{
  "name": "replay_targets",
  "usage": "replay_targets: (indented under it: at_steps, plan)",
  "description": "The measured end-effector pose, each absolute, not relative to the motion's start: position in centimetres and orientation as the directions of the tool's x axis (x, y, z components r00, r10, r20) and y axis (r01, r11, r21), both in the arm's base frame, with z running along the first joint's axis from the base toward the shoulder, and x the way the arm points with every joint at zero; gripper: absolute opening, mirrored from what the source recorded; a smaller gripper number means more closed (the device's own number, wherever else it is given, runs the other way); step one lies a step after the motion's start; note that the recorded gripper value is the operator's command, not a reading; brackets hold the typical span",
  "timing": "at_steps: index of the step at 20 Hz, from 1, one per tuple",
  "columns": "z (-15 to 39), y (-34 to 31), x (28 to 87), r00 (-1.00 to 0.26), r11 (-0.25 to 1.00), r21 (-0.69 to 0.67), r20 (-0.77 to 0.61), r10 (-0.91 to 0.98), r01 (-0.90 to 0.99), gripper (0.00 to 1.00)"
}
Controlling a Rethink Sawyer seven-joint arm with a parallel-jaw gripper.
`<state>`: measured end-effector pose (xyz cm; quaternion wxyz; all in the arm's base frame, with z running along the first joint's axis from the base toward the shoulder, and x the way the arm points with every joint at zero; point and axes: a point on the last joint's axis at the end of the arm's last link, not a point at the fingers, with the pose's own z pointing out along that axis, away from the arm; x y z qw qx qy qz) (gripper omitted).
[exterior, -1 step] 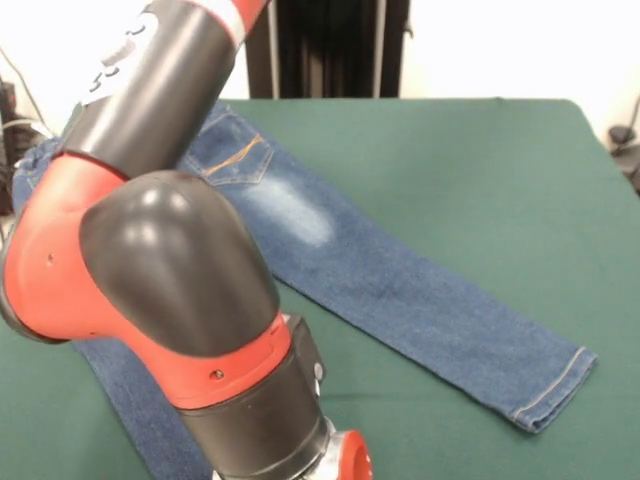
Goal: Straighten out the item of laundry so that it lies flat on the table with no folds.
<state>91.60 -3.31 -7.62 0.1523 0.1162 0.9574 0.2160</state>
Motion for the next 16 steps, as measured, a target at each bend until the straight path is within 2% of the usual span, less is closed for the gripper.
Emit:
replay_targets:
  at_steps: [6,7,13,16]
  plan:
    - [-7.3,-1.8,91.5,-0.932,0.946,0.321,-0.323,0.163,0.054,0.0]
    - [-6.2,-1.1,91.4,-0.934,0.963,0.268,-0.343,0.098,0.003,0.0]
    - [-1.3,0.8,91.2,-0.932,0.981,0.147,-0.355,-0.065,-0.125,0.0]
    - [3.0,2.1,91.3,-0.918,0.979,0.062,-0.365,-0.159,-0.194,0.0]
